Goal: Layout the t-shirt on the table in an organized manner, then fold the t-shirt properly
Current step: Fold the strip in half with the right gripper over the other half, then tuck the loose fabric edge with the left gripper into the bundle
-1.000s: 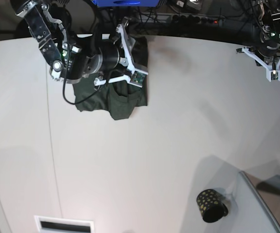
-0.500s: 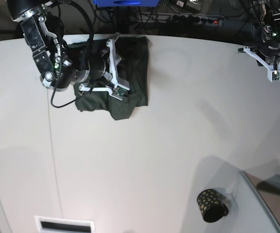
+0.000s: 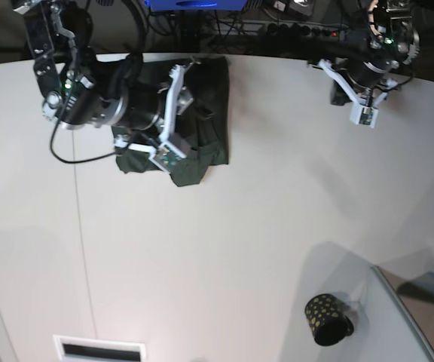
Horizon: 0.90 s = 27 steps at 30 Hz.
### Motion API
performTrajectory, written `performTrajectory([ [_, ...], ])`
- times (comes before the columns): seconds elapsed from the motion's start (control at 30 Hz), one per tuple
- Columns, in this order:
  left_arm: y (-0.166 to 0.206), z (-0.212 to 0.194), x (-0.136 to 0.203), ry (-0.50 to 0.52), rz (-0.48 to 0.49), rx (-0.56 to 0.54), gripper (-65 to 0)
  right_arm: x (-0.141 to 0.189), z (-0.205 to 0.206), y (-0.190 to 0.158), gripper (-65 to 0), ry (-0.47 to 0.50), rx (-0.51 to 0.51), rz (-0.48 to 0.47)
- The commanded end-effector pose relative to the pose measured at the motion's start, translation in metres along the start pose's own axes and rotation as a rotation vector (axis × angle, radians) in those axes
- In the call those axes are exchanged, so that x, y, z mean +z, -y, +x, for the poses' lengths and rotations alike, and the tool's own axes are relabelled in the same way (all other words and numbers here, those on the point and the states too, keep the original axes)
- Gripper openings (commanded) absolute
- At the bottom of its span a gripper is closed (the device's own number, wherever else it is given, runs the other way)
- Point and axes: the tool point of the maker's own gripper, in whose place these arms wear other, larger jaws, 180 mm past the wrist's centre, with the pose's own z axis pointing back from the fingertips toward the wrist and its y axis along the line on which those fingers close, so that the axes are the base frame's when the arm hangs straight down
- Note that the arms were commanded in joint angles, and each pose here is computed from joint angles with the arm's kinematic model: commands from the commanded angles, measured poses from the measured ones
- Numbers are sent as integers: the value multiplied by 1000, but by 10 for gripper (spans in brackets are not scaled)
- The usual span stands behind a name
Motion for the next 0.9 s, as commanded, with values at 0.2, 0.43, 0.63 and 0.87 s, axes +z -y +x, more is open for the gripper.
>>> performTrajectory([
  [0.2, 84, 17, -1, 59, -160, 30, -650, 80, -16, 117, -401, 111, -195, -380],
  [0.43, 151, 25, 3, 50, -325, -53, -370, 123, -49, 164, -401, 92, -317, -544],
  [0.63, 180, 50, 6, 112, -458, 29, -324, 125, -61, 164, -402, 70, -342, -552],
  [0.87, 190, 61, -4, 121, -531, 118, -327, 124, -62, 164, -404, 67, -343, -550],
])
